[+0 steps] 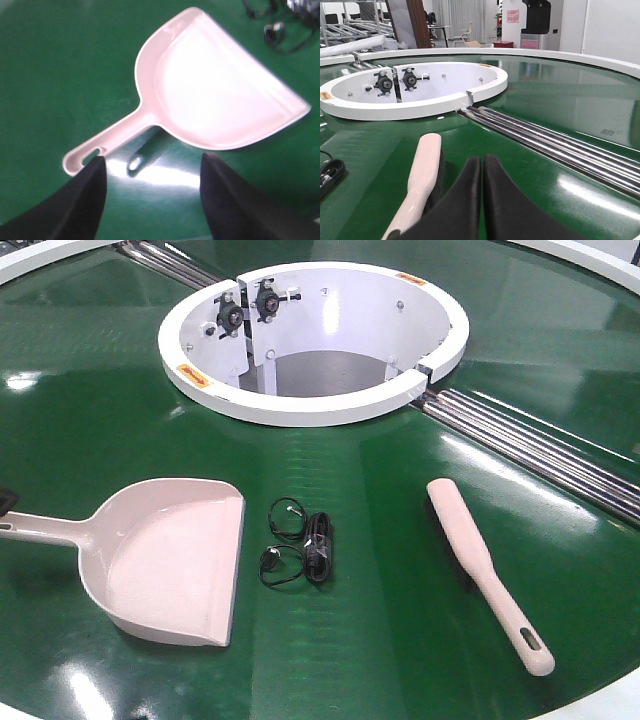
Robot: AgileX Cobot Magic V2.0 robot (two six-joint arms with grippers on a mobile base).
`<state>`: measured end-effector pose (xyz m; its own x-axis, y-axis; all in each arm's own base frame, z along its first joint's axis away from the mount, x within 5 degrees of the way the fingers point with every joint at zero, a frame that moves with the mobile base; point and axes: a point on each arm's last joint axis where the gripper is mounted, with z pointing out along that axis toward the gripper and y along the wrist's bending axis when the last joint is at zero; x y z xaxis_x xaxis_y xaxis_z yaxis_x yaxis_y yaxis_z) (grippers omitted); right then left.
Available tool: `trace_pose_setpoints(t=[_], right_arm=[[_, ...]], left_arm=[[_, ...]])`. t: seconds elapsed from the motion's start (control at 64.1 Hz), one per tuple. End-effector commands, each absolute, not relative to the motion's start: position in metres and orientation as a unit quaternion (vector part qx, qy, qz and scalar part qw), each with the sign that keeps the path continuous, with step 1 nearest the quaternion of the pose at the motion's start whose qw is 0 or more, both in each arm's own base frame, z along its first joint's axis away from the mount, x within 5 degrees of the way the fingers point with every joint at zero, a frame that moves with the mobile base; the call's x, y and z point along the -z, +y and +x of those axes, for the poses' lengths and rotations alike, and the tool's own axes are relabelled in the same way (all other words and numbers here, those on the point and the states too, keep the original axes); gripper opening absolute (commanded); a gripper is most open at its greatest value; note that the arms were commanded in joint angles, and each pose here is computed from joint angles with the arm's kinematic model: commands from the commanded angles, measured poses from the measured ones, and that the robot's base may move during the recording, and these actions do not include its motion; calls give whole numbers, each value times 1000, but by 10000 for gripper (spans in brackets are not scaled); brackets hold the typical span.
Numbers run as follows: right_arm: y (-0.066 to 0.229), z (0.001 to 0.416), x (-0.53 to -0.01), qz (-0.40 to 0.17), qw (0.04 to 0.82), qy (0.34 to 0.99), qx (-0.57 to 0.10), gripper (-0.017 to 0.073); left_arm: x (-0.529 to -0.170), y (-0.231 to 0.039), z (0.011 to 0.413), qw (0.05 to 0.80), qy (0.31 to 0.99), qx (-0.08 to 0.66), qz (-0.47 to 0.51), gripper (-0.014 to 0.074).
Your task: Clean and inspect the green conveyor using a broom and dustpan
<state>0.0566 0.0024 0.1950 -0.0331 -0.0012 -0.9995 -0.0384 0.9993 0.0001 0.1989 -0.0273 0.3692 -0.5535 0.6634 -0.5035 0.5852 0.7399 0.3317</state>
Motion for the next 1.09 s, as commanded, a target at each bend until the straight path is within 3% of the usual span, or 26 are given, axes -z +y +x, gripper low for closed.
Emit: trace_pose_setpoints(t=[0.0, 0.328, 0.484, 0.749, 1.077], right_arm=[[2, 56, -202, -12, 726, 688, -7, -8], [2, 56, -202, -12, 726, 688, -7, -8], [2, 56, -202, -12, 726, 688, -7, -8], [2, 56, -202, -12, 726, 688, -7, -8], [2, 56, -202, -12, 726, 688, -7, -8]], left_arm=[[-380, -28, 229, 298, 861, -94, 402, 398], [-331, -37, 295, 211, 839, -104, 491, 402], [-321, -29, 298, 157, 828, -139, 519, 450], [-323, -23, 306, 160, 802, -195, 542, 599], [-301, -31, 314, 124, 768, -149, 611, 596]])
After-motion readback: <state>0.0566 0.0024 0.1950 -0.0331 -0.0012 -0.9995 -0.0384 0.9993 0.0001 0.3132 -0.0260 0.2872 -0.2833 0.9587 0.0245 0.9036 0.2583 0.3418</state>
